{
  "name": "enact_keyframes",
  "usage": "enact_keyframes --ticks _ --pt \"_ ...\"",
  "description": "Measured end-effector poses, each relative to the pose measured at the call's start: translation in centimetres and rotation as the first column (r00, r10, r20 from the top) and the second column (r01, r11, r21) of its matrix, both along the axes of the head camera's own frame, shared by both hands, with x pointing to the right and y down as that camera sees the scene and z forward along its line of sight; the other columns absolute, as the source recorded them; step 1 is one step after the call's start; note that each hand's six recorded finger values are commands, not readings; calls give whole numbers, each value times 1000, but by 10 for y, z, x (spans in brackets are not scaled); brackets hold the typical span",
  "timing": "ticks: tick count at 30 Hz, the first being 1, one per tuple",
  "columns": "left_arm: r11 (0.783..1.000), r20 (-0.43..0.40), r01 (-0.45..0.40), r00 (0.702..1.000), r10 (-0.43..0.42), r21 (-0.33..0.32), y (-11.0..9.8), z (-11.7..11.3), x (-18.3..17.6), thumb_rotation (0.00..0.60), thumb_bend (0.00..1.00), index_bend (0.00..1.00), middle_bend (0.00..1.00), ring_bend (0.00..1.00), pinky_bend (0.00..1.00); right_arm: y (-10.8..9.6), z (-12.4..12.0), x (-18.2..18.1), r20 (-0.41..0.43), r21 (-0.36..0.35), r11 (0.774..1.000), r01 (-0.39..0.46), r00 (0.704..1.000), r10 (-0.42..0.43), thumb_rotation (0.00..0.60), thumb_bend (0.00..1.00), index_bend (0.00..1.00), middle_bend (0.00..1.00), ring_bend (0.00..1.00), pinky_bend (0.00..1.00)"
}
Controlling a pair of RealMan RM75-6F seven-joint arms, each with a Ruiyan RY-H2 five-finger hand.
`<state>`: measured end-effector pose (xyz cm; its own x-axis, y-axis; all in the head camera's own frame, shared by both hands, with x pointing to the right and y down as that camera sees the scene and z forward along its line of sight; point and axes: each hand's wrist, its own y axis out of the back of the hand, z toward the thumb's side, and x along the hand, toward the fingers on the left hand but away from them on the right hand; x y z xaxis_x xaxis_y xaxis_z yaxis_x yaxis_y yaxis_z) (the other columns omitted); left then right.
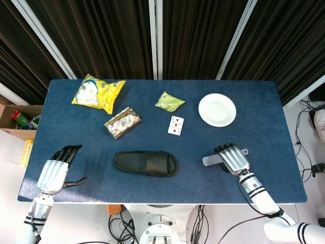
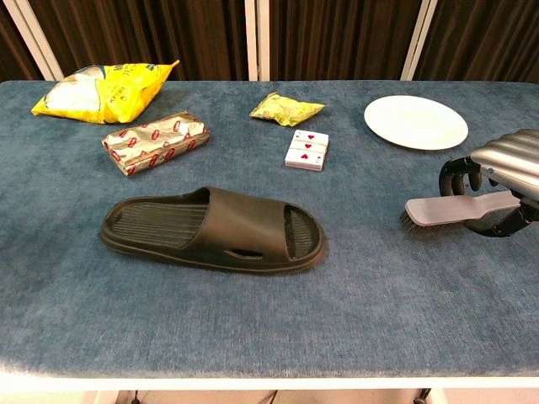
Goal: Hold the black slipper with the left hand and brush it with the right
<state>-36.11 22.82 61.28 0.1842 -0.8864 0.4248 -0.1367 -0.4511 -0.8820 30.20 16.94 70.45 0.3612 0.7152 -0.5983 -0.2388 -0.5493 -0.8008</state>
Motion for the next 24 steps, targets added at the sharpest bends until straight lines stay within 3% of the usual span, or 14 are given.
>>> enact_keyframes --ticks 5,11,16,20,24 --pt "1000 -5 -1 1000 1 -10 1 2 1 460 0 119 167 146 285 0 1 -1 8 8 1000 -5 1000 4 600 485 827 605 531 621" --pt "999 -11 -19 1000 18 -32 6 4 2 484 15 120 170 146 288 -4 -5 -3 41 36 999 -11 999 9 600 540 899 663 588 689" --pt "997 7 -63 998 64 -37 8 6 5 591 237 186 232 191 323 -12 -16 -9 81 55 998 -21 997 17 600 544 907 669 593 696" --pt "992 11 -102 995 103 -68 10 13 12 600 466 230 273 223 347 -22 -30 -22 125 81 997 -16 992 6 600 534 910 675 599 697" --pt "983 -4 -143 990 143 -113 11 24 22 600 560 258 302 246 363 -33 -47 -43 170 106 994 5 985 -23 600 537 921 686 610 705"
